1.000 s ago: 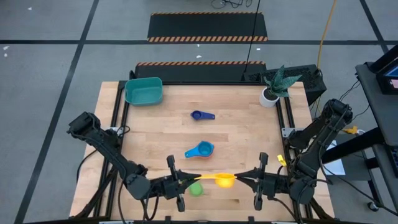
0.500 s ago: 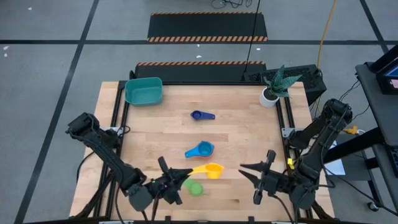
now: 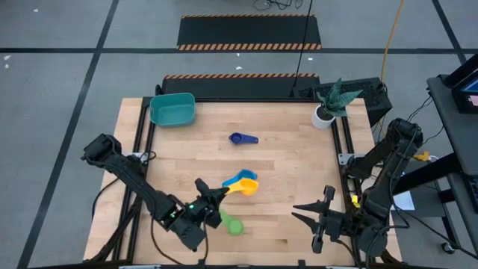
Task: Nest measuring cups in basket
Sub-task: Stack the yellow measuring cup on top of the light blue measuring cup
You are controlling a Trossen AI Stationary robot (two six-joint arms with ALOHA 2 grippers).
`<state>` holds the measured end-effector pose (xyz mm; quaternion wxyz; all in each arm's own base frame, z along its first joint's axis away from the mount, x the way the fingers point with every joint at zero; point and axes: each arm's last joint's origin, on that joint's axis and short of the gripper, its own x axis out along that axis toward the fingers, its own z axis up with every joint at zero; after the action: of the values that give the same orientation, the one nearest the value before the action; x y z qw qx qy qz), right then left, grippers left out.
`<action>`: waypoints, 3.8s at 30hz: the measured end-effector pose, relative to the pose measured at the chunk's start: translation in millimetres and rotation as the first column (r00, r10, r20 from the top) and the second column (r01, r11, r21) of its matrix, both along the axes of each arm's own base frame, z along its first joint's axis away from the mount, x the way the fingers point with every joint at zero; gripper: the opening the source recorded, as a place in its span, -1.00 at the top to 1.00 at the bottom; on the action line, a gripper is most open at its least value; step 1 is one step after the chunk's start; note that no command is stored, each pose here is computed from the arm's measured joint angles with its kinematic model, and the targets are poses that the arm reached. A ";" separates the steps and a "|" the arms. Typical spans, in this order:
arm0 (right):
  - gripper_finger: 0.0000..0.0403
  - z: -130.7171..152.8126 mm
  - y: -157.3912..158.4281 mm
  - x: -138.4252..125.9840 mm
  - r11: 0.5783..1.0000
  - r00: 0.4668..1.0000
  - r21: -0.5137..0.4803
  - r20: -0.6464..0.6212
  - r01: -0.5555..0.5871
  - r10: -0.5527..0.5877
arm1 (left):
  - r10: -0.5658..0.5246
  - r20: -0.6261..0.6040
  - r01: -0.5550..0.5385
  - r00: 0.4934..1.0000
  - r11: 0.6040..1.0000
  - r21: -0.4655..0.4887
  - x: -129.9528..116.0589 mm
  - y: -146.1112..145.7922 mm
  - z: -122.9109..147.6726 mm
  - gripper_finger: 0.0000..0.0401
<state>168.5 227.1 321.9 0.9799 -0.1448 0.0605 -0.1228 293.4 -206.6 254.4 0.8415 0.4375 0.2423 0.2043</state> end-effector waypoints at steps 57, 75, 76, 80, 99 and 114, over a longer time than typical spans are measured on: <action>0.62 -18.8 -1.2 -2.6 1.000 1.000 -0.010 -0.019 -0.006 0.005 | 0.051 -0.375 0.027 0.926 0.979 0.201 44.2 43.1 -65.2 0.27; 0.62 -18.8 -1.2 -2.6 1.000 1.000 -0.009 -0.018 -0.006 0.005 | 0.016 -0.438 -0.064 0.899 0.993 -0.097 31.3 48.0 -78.2 -0.07; 0.62 -18.8 -1.2 -2.6 1.000 1.000 -0.009 -0.018 -0.006 0.005 | 0.014 -0.444 -0.071 0.896 0.991 -0.112 30.6 48.3 -78.8 -0.06; 0.62 -18.7 -1.2 -2.6 1.000 1.000 -0.008 -0.018 -0.006 0.006 | 0.033 -0.453 -0.117 0.891 0.980 -0.160 29.1 52.1 -80.6 -0.01; 0.62 -18.9 -1.1 -2.5 1.000 1.000 -0.009 -0.018 -0.006 0.005 | 0.129 -0.552 -0.289 0.824 0.934 -0.212 15.1 65.1 -86.5 0.04; 0.62 -19.0 -0.9 -2.4 1.000 1.000 -0.007 -0.022 -0.016 0.016 | 0.337 -0.519 -0.601 0.785 0.616 -0.510 8.4 69.8 -89.0 0.16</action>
<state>166.1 226.2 302.9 0.9797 -0.1500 0.0695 -0.1135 301.8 -136.8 165.4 0.7909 0.0658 0.5605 0.2367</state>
